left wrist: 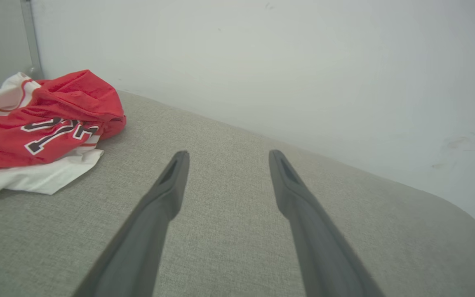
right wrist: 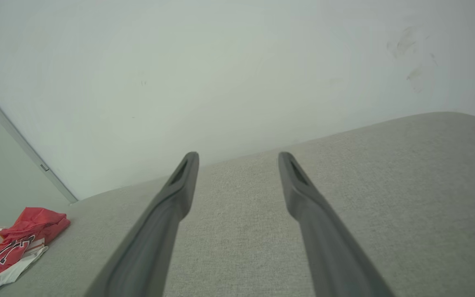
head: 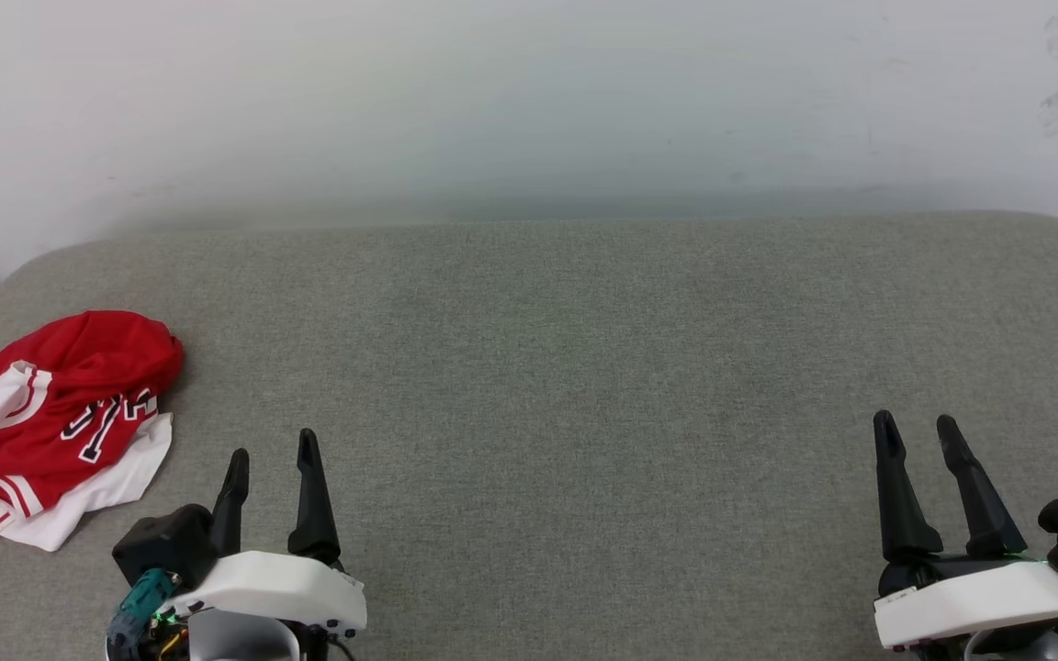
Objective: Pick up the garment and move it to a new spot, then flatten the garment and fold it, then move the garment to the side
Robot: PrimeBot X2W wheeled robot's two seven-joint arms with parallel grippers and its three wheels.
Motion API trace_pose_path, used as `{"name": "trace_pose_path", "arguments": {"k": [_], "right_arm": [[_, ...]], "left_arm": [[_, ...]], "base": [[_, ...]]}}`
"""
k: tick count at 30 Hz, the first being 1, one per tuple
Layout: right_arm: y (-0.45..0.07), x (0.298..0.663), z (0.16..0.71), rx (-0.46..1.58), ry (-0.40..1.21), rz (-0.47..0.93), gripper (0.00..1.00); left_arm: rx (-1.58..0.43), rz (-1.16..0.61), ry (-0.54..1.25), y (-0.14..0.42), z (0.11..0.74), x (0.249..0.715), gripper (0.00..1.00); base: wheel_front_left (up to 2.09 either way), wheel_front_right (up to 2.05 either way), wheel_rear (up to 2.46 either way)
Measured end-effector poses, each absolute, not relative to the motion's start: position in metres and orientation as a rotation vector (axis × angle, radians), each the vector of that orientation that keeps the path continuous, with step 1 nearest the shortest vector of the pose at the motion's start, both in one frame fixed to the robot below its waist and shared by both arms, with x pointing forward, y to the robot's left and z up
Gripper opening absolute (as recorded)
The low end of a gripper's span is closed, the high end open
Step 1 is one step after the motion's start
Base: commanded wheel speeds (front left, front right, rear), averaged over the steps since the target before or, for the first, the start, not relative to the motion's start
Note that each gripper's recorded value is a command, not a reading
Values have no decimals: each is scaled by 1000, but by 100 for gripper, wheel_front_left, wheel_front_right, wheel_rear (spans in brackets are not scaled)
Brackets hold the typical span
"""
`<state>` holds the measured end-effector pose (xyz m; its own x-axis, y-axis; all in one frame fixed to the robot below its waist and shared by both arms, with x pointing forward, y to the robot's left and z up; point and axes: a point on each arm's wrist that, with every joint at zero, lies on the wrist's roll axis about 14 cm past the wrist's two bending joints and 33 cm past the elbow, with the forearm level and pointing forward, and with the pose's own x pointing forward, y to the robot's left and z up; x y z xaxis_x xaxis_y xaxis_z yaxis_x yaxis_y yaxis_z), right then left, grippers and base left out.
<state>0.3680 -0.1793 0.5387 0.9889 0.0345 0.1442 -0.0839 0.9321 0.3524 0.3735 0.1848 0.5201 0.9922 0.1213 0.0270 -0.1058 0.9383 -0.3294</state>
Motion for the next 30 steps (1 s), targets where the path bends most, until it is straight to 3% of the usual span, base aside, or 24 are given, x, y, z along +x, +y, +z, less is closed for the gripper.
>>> {"name": "trace_pose_path", "arguments": {"k": [30], "right_arm": [[-180, 360, 547, 173, -195, 66, 100]], "left_arm": [[-138, 31, -135, 169, 532, 366, 100]], "base": [[0, 0, 0]]}}
